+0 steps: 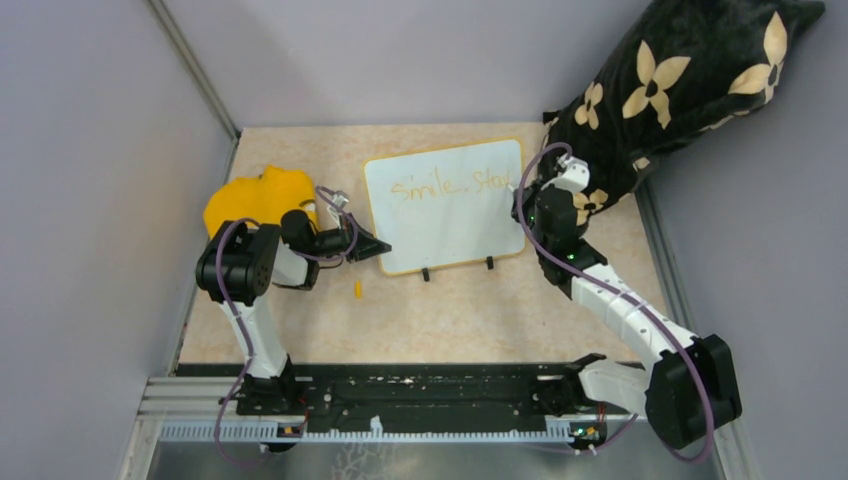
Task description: Write a sentence on the whiteboard
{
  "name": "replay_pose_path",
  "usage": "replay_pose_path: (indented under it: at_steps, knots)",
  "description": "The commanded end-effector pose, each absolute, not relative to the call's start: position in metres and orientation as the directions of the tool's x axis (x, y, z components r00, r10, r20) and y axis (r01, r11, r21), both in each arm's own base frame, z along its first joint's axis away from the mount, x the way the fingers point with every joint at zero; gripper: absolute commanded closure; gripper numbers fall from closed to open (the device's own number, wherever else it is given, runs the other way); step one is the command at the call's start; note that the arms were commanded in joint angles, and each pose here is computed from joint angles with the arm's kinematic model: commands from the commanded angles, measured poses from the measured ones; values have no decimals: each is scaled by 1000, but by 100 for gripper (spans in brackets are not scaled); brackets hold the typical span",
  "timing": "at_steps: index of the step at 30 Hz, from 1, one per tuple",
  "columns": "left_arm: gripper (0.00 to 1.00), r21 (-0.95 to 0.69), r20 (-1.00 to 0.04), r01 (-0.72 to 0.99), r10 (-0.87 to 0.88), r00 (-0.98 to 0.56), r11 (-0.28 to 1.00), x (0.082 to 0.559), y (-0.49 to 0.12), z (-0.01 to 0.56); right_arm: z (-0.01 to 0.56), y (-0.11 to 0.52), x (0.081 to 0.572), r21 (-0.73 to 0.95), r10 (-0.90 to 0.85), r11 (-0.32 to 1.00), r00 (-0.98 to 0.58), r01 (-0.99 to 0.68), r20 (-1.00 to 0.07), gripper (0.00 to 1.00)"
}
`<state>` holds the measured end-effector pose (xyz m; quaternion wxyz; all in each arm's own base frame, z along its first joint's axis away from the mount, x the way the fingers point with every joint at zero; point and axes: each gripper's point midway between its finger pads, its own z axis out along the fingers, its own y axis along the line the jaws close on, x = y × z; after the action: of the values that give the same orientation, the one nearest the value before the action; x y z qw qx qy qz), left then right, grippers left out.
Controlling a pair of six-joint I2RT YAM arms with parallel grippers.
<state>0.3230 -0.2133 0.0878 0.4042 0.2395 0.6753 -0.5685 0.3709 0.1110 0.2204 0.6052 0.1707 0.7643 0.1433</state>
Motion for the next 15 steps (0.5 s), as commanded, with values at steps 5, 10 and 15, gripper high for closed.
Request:
replay_pose_path:
  at_steps: [5,10,15]
  knots:
    - [100,-602,-796,749,-137,-590,277,327,-211,71,208,125,360,439,432,898,-262,36,-863,100]
    - [100,-601,-797,750,-137,-588,277,328,-211,71,204,147,356,441,418,897,-293,-13,-860,100]
    - [100,-601,-797,750,-137,-588,277,328,-211,71,209,175,350,454,412,888,-312,-71,-856,100]
